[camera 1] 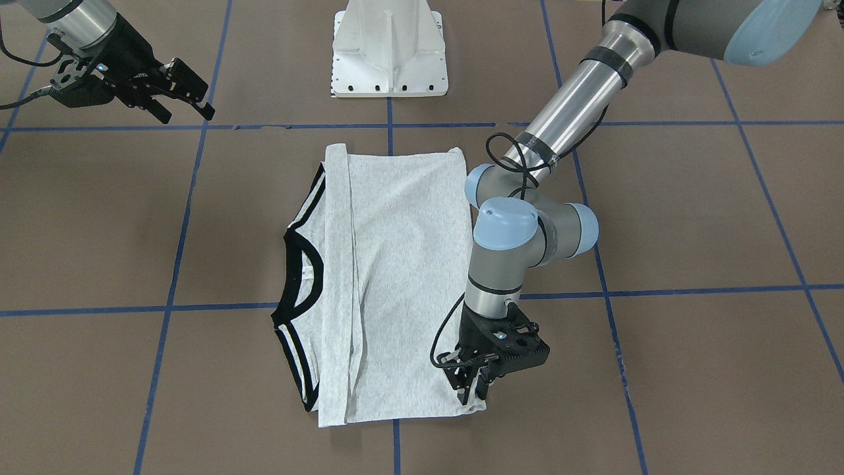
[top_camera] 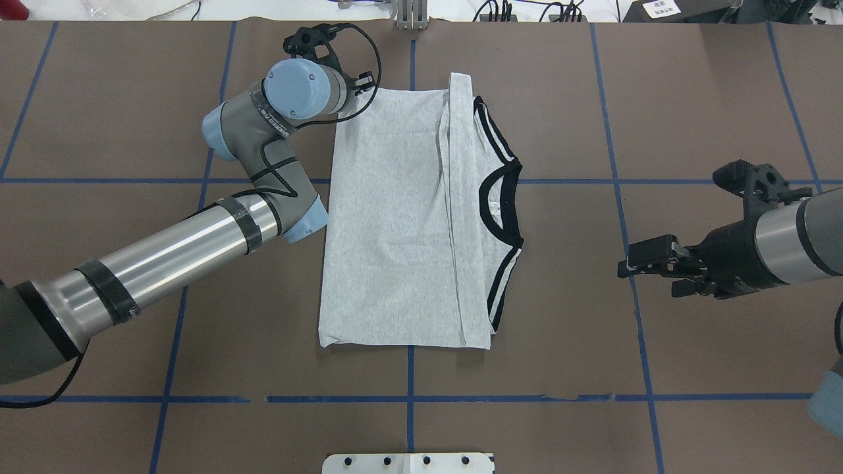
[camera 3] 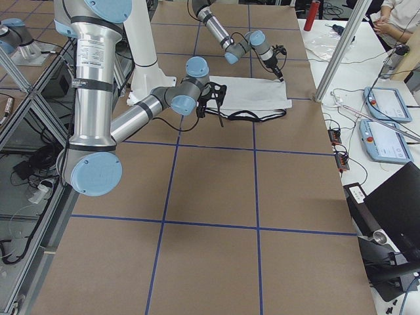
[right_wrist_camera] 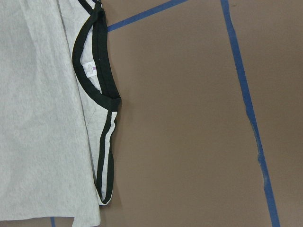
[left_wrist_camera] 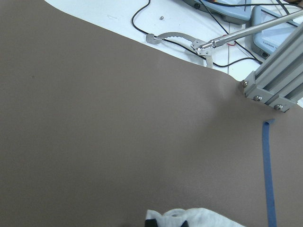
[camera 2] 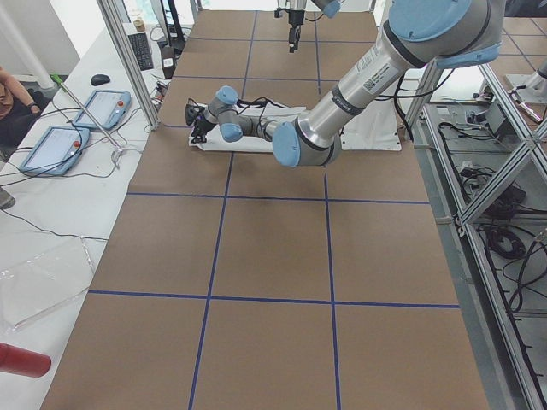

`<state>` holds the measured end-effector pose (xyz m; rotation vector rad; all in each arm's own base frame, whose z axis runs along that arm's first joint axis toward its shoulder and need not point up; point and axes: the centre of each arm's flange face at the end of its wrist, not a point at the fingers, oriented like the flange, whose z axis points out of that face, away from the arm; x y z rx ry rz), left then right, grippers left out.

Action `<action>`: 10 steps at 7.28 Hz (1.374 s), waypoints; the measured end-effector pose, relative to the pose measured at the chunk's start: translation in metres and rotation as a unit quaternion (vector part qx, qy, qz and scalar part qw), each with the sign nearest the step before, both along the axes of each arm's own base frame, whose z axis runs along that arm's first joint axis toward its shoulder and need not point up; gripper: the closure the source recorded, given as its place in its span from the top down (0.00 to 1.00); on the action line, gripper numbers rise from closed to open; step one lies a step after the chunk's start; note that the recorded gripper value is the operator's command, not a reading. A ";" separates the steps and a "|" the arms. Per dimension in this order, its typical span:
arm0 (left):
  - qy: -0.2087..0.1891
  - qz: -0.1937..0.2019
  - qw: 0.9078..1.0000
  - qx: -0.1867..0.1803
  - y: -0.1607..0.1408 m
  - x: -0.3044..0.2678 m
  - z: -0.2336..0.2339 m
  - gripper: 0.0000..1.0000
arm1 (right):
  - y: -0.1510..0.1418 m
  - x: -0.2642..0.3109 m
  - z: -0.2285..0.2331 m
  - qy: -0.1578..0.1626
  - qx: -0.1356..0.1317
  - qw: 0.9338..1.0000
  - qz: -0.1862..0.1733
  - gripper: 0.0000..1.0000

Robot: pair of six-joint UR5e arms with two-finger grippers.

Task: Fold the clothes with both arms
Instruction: 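Drag the shirt corner away from the robot with the left gripper, then move the right gripper over the shirt's collar side and lower it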

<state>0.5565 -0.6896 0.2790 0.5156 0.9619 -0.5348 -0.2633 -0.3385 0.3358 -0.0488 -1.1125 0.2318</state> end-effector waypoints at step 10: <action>-0.006 0.157 0.987 -0.025 0.174 -0.191 -0.025 1.00 | -0.038 -0.254 -0.106 0.187 0.068 0.977 -0.076 1.00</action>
